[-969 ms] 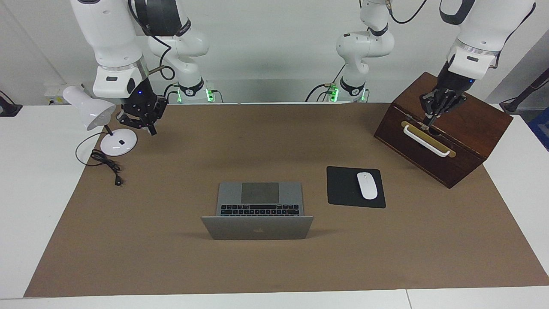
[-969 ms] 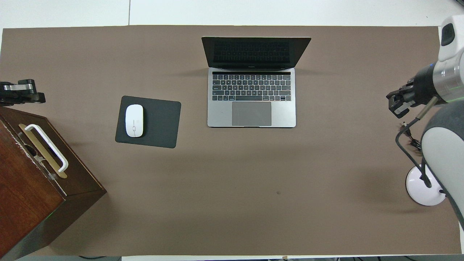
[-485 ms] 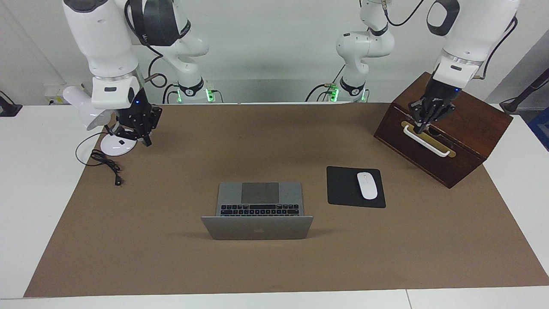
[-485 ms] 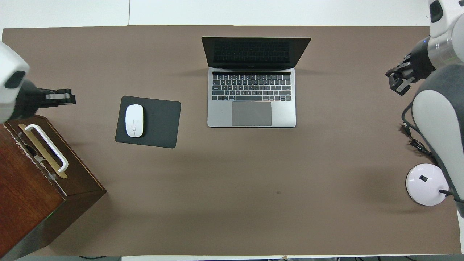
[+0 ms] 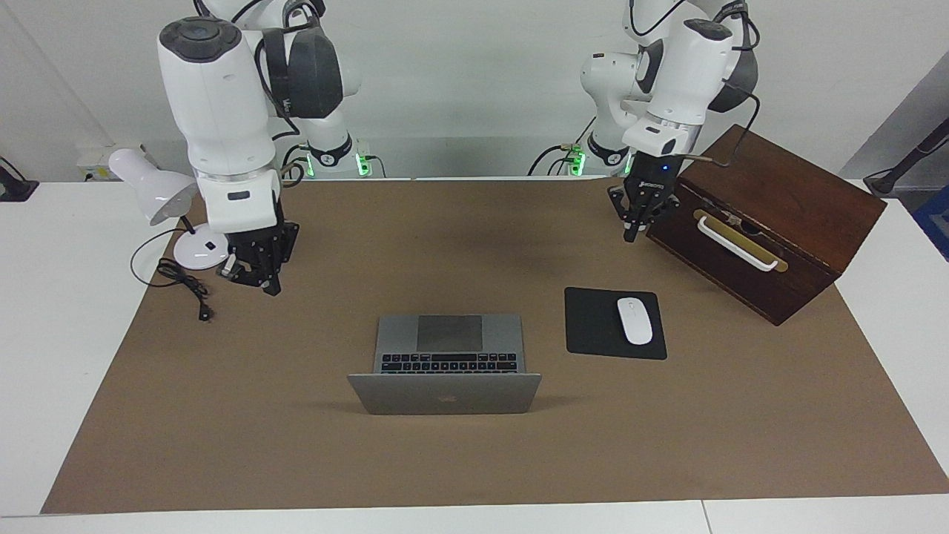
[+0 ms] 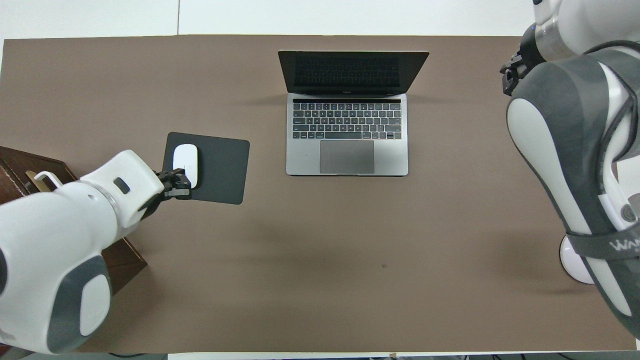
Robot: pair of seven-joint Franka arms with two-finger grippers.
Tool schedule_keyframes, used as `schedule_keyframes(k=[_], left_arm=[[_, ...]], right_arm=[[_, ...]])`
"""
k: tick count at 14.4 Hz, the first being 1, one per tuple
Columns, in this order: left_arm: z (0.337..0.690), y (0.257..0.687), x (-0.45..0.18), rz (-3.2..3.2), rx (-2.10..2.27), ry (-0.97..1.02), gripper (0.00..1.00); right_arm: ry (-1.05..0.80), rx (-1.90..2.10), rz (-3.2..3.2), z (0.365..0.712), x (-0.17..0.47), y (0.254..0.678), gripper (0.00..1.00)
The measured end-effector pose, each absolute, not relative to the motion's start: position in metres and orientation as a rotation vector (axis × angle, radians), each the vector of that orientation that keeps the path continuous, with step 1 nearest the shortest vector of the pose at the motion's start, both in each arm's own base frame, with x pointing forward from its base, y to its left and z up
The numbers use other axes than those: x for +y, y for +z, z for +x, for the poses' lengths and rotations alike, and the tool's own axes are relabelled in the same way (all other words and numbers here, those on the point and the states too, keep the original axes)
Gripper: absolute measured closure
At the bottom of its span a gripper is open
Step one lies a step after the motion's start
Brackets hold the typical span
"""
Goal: Close laptop with both arms
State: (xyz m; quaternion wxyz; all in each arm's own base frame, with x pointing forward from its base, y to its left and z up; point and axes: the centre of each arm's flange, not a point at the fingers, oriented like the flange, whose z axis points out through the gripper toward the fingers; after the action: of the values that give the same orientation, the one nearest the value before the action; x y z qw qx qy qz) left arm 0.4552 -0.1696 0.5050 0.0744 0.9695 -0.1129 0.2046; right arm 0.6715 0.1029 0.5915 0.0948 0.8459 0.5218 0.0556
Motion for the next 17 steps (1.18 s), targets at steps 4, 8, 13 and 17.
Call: schedule_keyframes(k=[4, 8, 13, 17], left_arm=[[0.418, 0.462, -0.215, 2.811, -0.489, 0.755, 0.99], [0.400, 0.426, -0.241, 2.729, -0.563, 0.864, 0.99], [0.407, 0.374, -0.264, 2.663, -0.592, 0.962, 0.99], [0.417, 0.365, -0.279, 2.620, -0.604, 1.022, 0.99]], right_arm=[[0.194, 1.578, 2.489, 0.702, 0.117, 0.569, 0.99], [0.247, 1.619, 2.399, 0.713, 0.152, 0.566, 0.99], [0.288, 1.670, 2.226, 0.706, 0.202, 0.575, 0.99], [0.394, 1.667, 2.174, 0.718, 0.208, 0.570, 0.99]])
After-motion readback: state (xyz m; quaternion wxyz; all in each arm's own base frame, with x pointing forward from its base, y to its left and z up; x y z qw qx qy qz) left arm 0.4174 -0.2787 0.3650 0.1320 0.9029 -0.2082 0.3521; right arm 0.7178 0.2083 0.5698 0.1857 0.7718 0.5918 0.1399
